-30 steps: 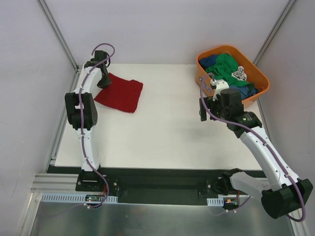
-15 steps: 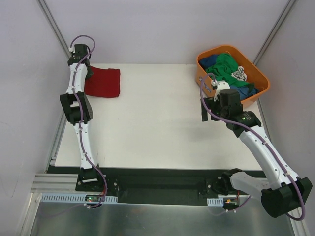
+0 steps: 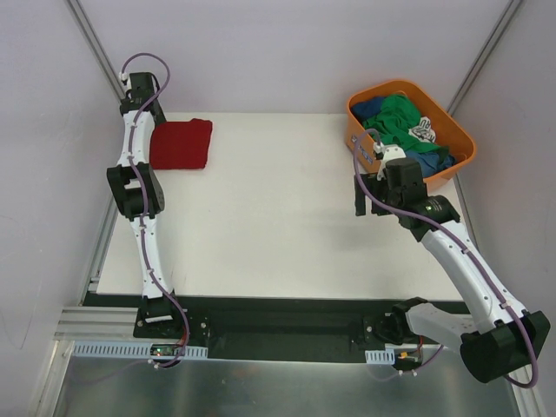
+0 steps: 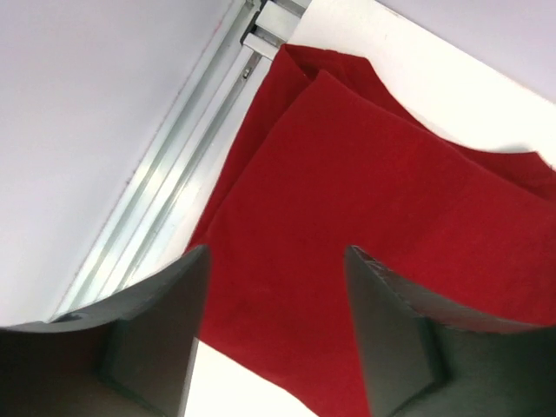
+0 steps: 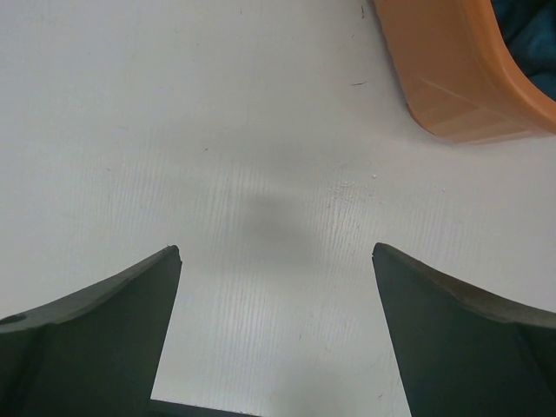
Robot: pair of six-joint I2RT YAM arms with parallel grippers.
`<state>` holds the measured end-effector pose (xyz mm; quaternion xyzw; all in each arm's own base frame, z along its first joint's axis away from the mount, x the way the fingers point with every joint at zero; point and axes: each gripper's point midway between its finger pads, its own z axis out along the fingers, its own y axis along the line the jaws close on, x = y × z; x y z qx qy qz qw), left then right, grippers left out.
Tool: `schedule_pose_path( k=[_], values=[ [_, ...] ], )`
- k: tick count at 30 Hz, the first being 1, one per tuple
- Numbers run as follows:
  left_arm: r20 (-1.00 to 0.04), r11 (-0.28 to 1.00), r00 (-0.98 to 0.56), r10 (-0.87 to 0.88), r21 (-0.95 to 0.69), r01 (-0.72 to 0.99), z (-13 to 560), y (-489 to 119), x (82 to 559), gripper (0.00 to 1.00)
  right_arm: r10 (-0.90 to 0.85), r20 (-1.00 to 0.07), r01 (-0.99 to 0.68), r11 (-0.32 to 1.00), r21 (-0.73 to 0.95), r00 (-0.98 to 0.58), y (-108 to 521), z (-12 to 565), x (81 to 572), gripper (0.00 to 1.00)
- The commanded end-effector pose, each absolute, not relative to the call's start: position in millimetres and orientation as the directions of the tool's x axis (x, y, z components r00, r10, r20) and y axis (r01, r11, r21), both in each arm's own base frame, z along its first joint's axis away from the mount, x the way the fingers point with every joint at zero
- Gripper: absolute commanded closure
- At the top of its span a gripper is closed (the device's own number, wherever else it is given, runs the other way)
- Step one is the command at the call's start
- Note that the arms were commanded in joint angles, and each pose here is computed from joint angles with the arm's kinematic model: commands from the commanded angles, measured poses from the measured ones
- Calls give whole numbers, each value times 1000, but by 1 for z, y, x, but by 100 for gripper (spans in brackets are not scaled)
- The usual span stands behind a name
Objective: Fold and stack the t-shirts
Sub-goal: Put the neatly folded tshirt into the corner of the board with the left arm
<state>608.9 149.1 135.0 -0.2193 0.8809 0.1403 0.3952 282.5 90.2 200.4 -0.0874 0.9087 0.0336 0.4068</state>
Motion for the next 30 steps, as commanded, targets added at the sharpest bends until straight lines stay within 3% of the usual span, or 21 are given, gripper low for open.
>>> schedule_pose_path(
  k=[1,3,5,11,18,22,24,30],
  values=[
    [-841,856,-452,-297,-25,-516,207,148,613,20,-71,-781,-146,989,26,-621,88,216,281,3],
    [-844,856,-423,-329,-78,-511,223,140,608,7,-54,-810,-134,990,31,-585,86,224,284,3],
    [-838,875,-416,-354,-138,-465,237,125,604,1,-36,-822,-110,993,33,-568,84,226,287,3],
    [-755,884,-489,-438,-261,-388,225,71,582,1,-8,-823,-93,994,55,-568,83,211,290,3],
    [-774,926,-533,-343,-182,-331,243,-11,534,1,77,-827,-54,990,129,-558,78,191,287,4],
    [-790,942,-528,-313,-186,-279,247,-51,469,1,162,-857,-51,976,214,-489,72,186,295,4],
    [-808,943,-487,-332,-267,-199,250,-81,451,1,202,-849,-52,964,259,-488,74,183,293,4],
    [-807,929,-464,-366,-346,-132,201,-107,348,1,213,-841,-5,969,248,-497,58,155,287,3]
  ],
)
